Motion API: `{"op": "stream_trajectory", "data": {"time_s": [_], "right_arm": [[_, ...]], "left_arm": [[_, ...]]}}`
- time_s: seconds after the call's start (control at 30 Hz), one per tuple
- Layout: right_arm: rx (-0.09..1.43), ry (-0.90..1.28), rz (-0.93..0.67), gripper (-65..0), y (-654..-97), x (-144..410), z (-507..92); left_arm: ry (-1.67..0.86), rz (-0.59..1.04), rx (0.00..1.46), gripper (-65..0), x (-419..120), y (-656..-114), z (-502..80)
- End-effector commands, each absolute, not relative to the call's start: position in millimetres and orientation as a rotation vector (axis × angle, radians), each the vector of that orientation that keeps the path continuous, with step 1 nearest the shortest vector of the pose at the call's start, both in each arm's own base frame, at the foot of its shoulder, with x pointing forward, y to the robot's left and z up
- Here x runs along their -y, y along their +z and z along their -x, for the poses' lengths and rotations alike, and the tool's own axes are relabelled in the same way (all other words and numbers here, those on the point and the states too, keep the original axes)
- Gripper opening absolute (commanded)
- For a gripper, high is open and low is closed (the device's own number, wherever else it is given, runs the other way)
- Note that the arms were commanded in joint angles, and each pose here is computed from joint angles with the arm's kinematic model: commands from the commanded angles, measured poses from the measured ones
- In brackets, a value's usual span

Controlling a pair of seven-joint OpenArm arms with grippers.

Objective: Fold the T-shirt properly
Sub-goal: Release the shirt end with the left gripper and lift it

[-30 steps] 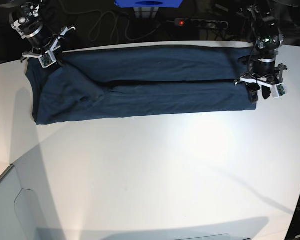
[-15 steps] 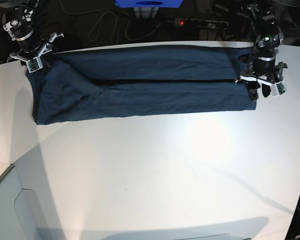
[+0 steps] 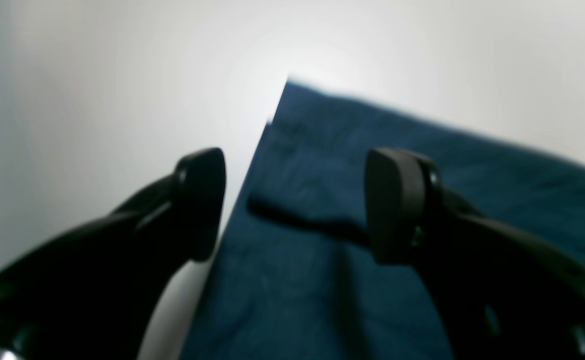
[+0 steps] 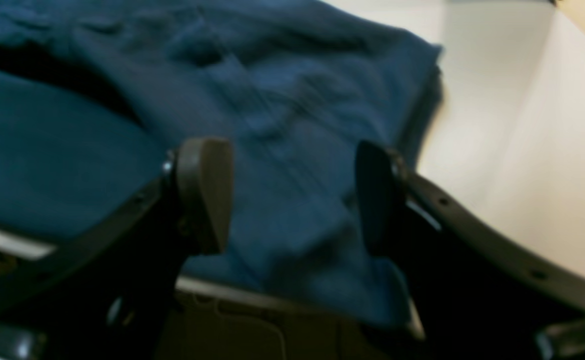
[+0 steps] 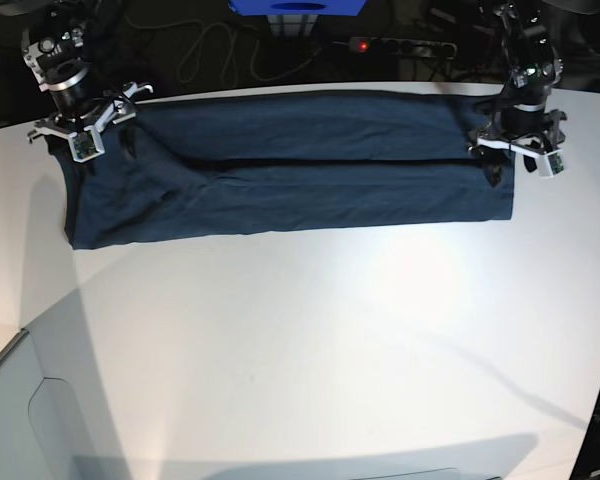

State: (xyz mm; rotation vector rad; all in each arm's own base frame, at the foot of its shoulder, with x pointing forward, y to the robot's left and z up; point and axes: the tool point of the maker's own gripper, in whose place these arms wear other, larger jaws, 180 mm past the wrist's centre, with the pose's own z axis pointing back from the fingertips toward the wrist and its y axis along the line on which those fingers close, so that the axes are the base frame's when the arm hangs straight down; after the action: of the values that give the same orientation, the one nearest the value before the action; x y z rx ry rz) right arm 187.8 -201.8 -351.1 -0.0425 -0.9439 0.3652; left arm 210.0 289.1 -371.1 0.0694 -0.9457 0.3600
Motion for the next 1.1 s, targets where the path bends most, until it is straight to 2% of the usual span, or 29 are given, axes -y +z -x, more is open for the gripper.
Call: {"op": "stream_trajectory", "data": {"time_s": [0.0,0.47,0.73,1.07], "right_arm": [[0.964,0.379,0.023,-28.2,-348,198,-190],[0.872,0.318,-0.032,-28.2,-396,208,-190],[0.862,0.31,-0.036,-28.2,-400,209,-187],[0.862,0.311,-0.037,-28.2,-400,209,-187]], "left_arm": [[0.365,-0.066,0.978,-22.9,-294,-364,-213],[0.412,-0.027,0.96,-22.9,-295,-374,-211],[0.442,-0.056,0.97,-22.7,-308,-370,-208],[0.484,-0.041,0.904,-22.9,-311,-398,-200]]}}
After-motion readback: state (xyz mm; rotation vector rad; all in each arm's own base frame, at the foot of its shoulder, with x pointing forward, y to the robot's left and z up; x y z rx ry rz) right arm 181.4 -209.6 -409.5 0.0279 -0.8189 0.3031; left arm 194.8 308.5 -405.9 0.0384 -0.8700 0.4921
